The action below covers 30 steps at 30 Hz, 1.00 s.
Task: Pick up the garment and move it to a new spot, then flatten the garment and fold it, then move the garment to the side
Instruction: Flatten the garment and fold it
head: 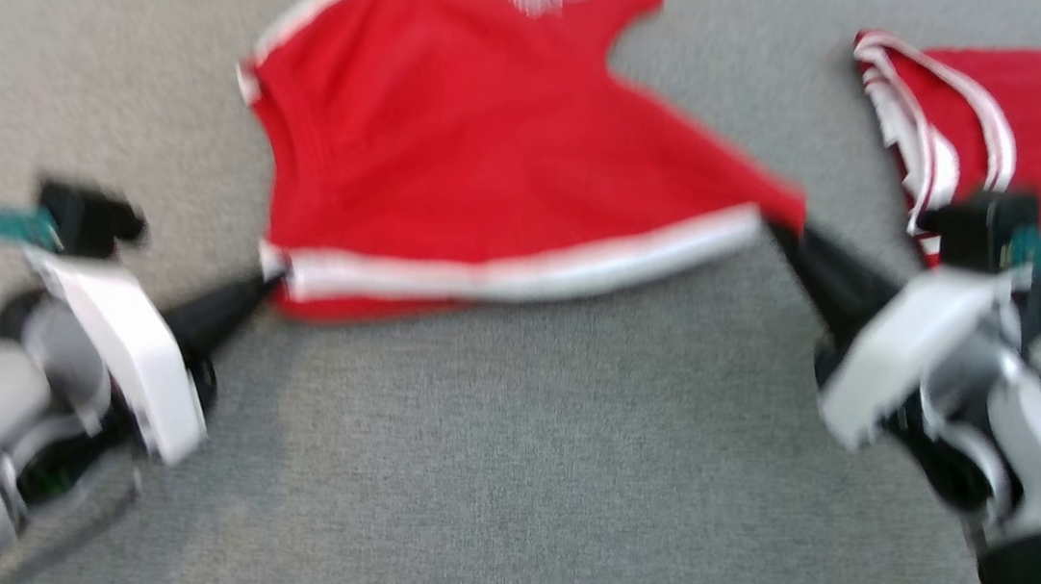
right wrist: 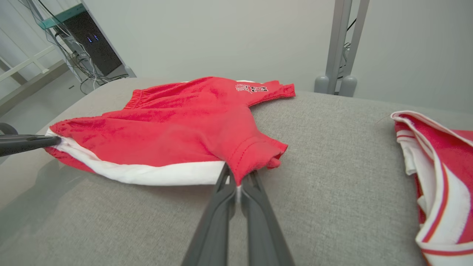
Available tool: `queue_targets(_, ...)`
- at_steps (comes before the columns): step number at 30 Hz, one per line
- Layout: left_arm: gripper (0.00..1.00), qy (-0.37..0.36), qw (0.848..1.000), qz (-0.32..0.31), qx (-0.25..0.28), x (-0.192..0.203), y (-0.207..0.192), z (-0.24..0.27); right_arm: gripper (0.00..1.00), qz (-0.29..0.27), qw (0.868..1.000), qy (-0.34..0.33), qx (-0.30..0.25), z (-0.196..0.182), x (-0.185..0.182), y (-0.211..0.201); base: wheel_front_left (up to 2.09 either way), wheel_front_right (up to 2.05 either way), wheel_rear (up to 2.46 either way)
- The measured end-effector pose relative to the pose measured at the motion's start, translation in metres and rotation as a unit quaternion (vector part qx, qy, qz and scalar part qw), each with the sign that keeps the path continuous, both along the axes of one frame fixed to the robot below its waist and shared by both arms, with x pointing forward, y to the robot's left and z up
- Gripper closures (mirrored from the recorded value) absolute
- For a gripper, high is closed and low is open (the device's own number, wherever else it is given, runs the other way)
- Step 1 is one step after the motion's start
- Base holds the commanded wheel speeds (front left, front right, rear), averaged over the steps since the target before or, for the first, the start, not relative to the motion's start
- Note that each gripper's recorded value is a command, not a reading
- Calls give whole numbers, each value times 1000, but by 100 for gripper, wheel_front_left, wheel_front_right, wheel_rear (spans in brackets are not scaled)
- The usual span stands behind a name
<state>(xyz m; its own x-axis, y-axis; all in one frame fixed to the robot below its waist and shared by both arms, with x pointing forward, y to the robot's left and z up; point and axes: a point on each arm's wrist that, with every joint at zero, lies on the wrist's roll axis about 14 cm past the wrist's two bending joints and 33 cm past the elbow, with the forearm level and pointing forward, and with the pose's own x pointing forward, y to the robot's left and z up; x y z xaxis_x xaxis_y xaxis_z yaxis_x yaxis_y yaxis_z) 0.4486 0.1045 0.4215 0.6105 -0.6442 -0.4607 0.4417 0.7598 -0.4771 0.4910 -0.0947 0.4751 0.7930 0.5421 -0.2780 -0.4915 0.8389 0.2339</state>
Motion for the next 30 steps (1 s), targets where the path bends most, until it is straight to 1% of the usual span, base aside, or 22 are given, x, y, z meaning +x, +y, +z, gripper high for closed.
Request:
queue_targets(3, 100, 18, 1000, -17, 15, -38, -4, -4, 100, 6, 999, 36, -9, -10, -40, -11, 0, 0, 0)
queue_targets(7, 100, 27, 999, -20, 9, -75, -10, 3, 100, -1, 998, 56, -11, -7, -78, -26, 0, 0, 0)
queue_targets(11, 100, 38, 999, -25, 11, -107, -11, 8, 100, -3, 995, 101, -21, -13, -120, -38, 0, 0, 0)
queue_targets(13, 100, 38, 999, -28, 11, -118, -12, 13, 100, -5, 993, 116, -27, -13, -135, -43, 0, 0, 0)
queue_targets(16, 100, 40, 998, -41, 9, -131, -16, 20, 100, -7, 993, 115, -33, -2, -147, -45, 0, 0, 0)
queue_targets(21, 100, 40, 998, -44, 2, -134, -17, 30, 100, -5, 996, 81, -30, 25, -143, -35, 0, 0, 0)
queue_targets(23, 100, 53, 998, -43, -17, -132, -18, 35, 100, -1, 996, 83, -27, 29, -139, -31, 0, 0, 0)
queue_targets(25, 100, 69, 996, -41, -41, -123, -20, 41, 100, 4, 996, 79, -34, 33, -126, -28, 0, 0, 0)
queue_targets(27, 100, 93, 993, -42, -52, -112, -17, 43, 100, 12, 996, 82, -40, 34, -111, -24, 0, 0, 0)
queue_targets(30, 100, 131, 990, -35, -40, -90, -3, 38, 100, 19, 995, 91, -40, 33, -82, -18, 0, 0, 0)
